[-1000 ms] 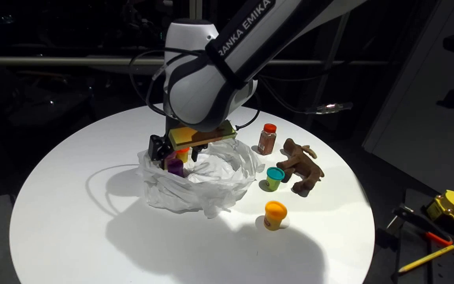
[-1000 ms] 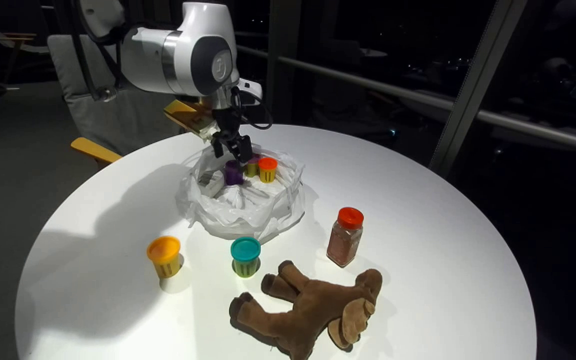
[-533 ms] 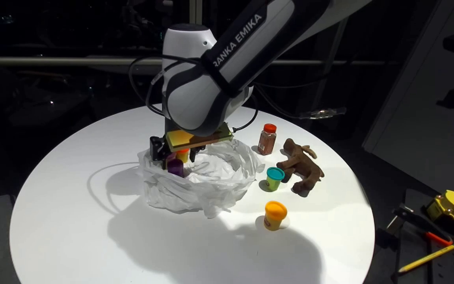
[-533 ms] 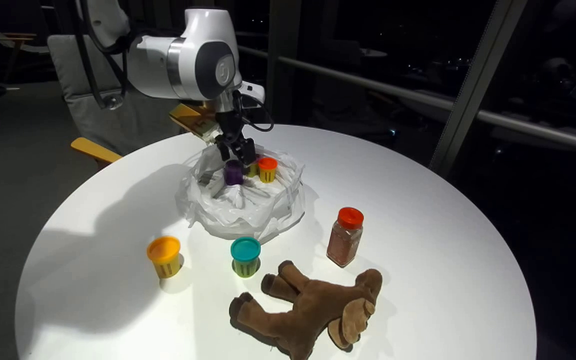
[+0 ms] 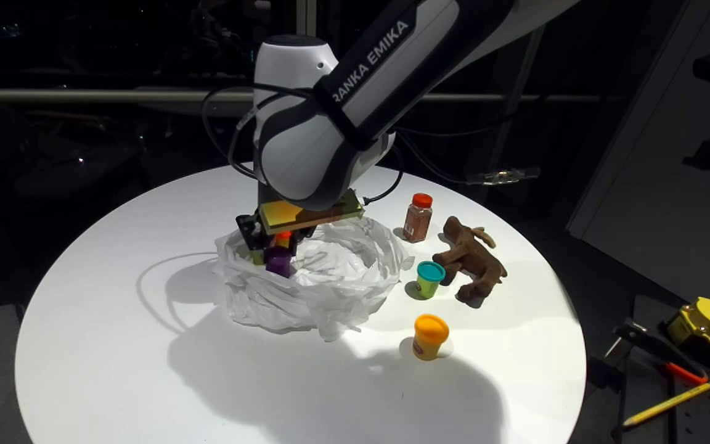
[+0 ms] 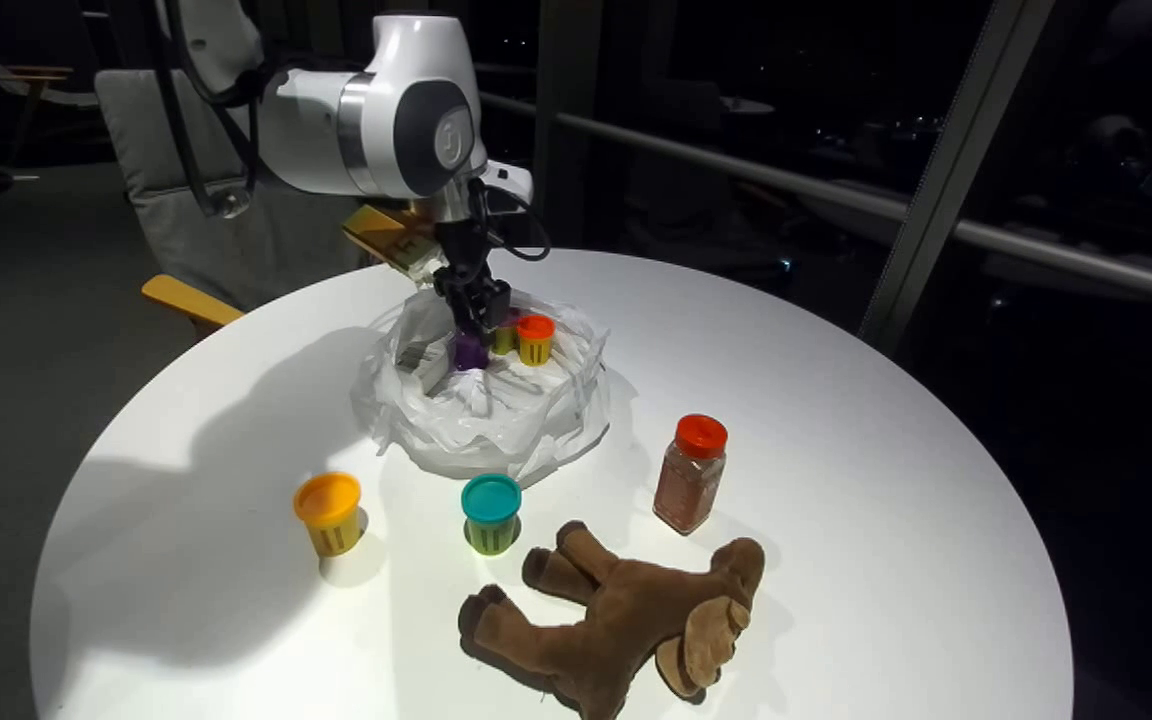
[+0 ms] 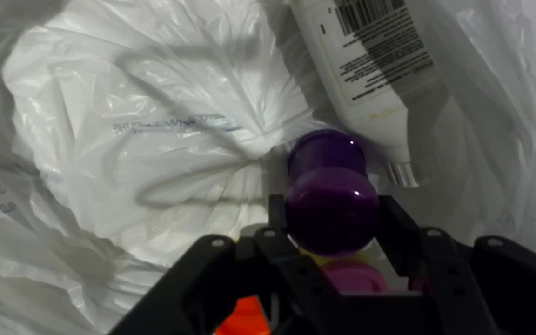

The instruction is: Remove the contents from the bag and put them on the table.

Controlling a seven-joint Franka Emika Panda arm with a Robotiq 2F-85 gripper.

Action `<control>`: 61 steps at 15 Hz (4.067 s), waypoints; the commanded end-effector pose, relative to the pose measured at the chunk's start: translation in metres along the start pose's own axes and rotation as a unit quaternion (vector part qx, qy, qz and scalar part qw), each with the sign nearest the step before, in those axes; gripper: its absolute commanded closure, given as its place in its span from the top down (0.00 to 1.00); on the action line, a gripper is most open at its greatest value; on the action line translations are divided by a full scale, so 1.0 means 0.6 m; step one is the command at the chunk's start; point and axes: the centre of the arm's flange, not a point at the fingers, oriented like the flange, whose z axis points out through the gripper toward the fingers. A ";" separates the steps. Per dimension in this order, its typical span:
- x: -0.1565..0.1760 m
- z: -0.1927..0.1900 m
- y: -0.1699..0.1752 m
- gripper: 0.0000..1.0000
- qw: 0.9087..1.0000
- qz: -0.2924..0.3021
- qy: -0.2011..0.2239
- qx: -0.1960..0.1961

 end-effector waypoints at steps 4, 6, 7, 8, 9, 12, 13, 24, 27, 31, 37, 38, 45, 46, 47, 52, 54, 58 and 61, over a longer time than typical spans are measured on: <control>-0.008 -0.047 -0.008 0.26 1.000 0.004 0.007 -0.019; -0.026 -0.090 -0.006 0.26 0.999 0.000 0.028 -0.042; -0.036 -0.114 -0.006 0.26 0.998 -0.004 0.039 -0.052; -0.046 -0.135 -0.004 0.26 0.997 -0.007 0.049 -0.062; -0.060 -0.156 -0.003 0.26 0.995 -0.009 0.060 -0.076; -0.115 -0.206 0.006 0.26 0.992 -0.029 0.054 -0.108; -0.138 -0.224 0.009 0.26 0.992 -0.039 0.048 -0.114; -0.379 -0.306 0.041 0.26 0.985 -0.159 0.020 -0.066; -0.382 -0.272 0.038 0.26 0.985 -0.167 0.014 -0.048; -0.379 -0.192 0.021 0.26 0.981 -0.184 -0.038 -0.041; -0.419 -0.132 -0.011 0.26 0.968 -0.237 -0.086 -0.020; -0.422 -0.130 -0.014 0.26 0.967 -0.242 -0.082 -0.019; -0.414 -0.131 -0.030 0.26 0.968 -0.247 -0.034 0.001; -0.412 -0.127 -0.030 0.26 0.968 -0.249 -0.030 0.000; -0.410 -0.121 -0.030 0.26 0.968 -0.251 -0.025 -0.003; -0.399 -0.090 -0.028 0.26 0.963 -0.267 -0.002 -0.024; -0.400 -0.083 -0.028 0.26 0.961 -0.275 0.004 -0.027; -0.402 -0.084 -0.028 0.83 0.959 -0.282 0.008 -0.028; -0.399 -0.103 -0.026 1.00 0.960 -0.278 0.012 -0.029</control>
